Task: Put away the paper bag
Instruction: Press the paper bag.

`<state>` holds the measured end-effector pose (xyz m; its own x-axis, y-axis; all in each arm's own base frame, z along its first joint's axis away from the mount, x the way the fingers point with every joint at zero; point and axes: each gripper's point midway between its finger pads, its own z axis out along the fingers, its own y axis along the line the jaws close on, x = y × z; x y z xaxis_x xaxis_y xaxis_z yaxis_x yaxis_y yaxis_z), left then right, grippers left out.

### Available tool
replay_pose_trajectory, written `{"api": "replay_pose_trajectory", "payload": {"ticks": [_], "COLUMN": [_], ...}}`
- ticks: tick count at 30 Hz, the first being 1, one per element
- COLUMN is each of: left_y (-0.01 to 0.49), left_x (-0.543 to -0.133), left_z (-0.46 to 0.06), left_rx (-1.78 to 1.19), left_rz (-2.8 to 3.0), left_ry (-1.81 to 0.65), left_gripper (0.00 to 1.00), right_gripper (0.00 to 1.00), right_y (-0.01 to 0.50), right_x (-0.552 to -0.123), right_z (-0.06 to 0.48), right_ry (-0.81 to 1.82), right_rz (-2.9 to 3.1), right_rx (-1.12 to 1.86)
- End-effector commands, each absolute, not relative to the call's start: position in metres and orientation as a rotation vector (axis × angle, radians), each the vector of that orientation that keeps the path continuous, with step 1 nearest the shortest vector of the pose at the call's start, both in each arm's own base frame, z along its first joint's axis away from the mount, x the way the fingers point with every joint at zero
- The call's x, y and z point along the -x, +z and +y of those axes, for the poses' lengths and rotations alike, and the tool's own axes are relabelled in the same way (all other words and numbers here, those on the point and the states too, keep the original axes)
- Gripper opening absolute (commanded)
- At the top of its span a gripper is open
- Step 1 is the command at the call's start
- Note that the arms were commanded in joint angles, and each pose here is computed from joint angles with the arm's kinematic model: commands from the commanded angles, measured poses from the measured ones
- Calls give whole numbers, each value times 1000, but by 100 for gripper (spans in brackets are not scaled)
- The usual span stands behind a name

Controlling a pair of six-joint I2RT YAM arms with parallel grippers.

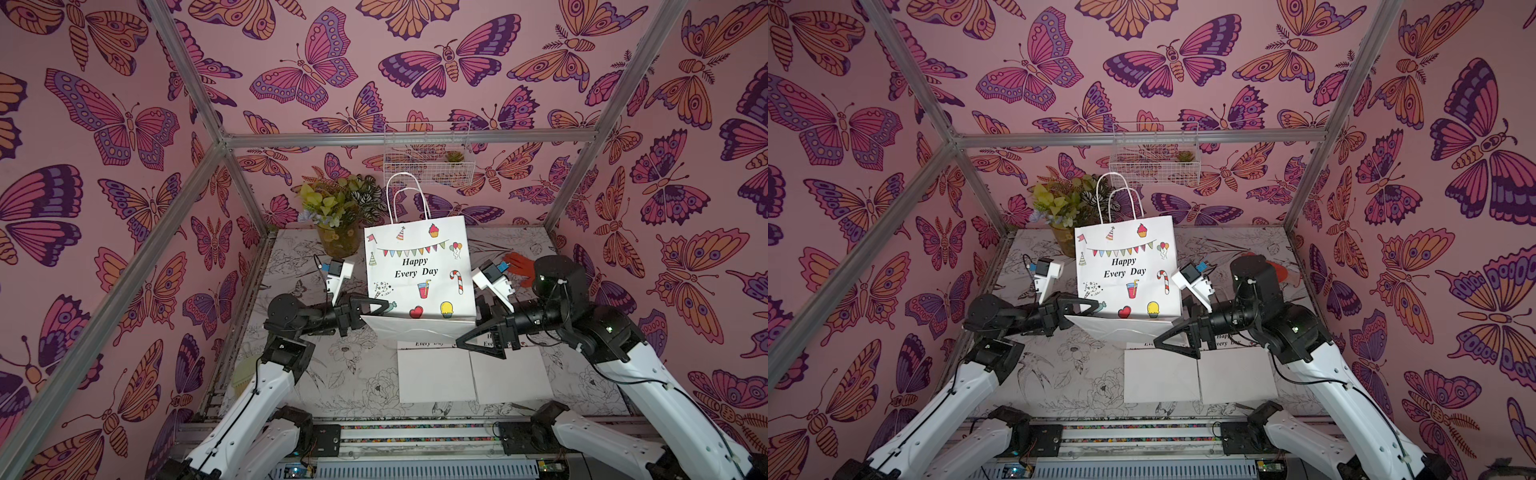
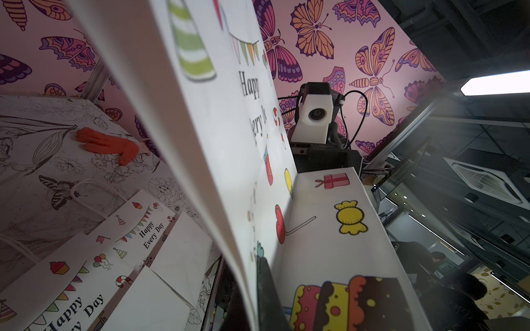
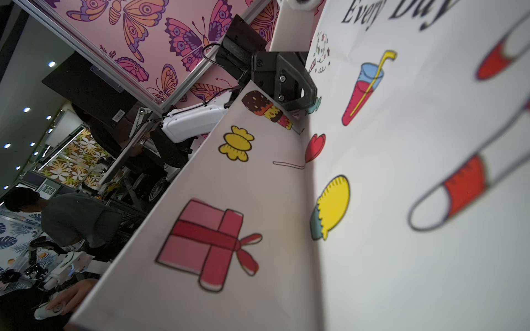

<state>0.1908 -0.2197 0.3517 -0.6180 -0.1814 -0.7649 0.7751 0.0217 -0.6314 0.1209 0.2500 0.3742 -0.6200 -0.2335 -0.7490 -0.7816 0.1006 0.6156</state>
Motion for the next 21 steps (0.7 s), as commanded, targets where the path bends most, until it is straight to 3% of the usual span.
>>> {"api": "replay_pose_trajectory", "payload": {"ticks": [1, 2, 6, 10, 16, 21], "left_y": [371, 372, 369, 368, 369, 371], "left_x": [-192, -191, -187, -184, -177, -175], "left_z": [-216, -216, -217, -217, -217, -216], "left_rx": [-628, -635, -660, -681, -710, -713], "left_rz": [1511, 1509, 1516, 1516, 1510, 1495], "left_ry": [-1651, -1653, -1665, -1669, -1674, -1661], "left_gripper": [0, 0, 0, 0, 0, 0], "right_gripper": [99, 99, 82, 75, 54, 29], "right_y": [377, 379, 387, 393, 399, 402], "right_x": [-128, -131, -143, -156, -173, -177], "right_z": [252, 253, 261, 266, 270, 271], "right_ry": [1491, 1490, 1501, 1481, 1431, 1434], "right_rz": [1900, 1887, 1843, 1815, 1784, 1763], "right_rx": [983, 974, 950, 926, 881, 852]}}
